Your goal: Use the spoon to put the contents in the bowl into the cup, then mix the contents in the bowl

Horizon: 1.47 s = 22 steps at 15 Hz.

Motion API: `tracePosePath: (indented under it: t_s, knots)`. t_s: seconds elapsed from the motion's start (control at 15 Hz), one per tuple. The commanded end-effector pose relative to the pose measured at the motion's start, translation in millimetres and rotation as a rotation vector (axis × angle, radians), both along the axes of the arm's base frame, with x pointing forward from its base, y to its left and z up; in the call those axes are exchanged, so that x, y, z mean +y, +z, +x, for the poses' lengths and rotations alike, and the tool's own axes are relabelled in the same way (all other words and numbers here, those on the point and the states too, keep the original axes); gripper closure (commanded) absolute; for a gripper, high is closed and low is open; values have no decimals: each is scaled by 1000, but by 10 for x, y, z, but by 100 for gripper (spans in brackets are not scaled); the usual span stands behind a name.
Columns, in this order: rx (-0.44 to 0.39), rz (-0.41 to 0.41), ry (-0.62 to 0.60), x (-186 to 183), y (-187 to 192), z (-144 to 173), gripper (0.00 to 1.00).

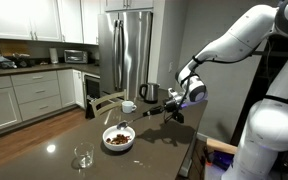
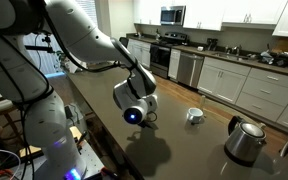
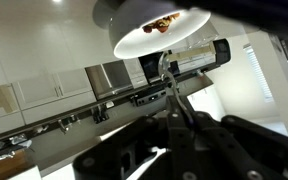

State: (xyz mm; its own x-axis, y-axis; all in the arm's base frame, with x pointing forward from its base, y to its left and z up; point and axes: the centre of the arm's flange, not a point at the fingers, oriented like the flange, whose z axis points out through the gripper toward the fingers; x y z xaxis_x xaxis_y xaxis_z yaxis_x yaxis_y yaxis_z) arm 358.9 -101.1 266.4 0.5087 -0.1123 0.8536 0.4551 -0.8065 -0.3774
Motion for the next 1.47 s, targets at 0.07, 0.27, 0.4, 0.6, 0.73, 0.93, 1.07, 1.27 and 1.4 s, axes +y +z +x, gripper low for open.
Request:
tracePosePath:
  t_s: [0.07, 0.27, 0.4, 0.6, 0.73, 0.93, 1.07, 1.27, 1.4]
  knots:
    - [-110, -134, 93, 149, -85, -205, 97]
    - [-72, -107, 71, 60, -55, 6, 95]
    - [-73, -111, 74, 66, -61, 6, 95]
    - [-101, -123, 87, 91, -22, -13, 97]
    - [-168, -178, 125, 154, 60, -74, 97]
    - [-252, -282, 191, 263, 158, -96, 97]
    - [-298, -350, 236, 340, 202, -98, 97]
    - [-357, -458, 305, 426, 229, -68, 97]
    - [-358, -531, 344, 433, 235, -38, 97]
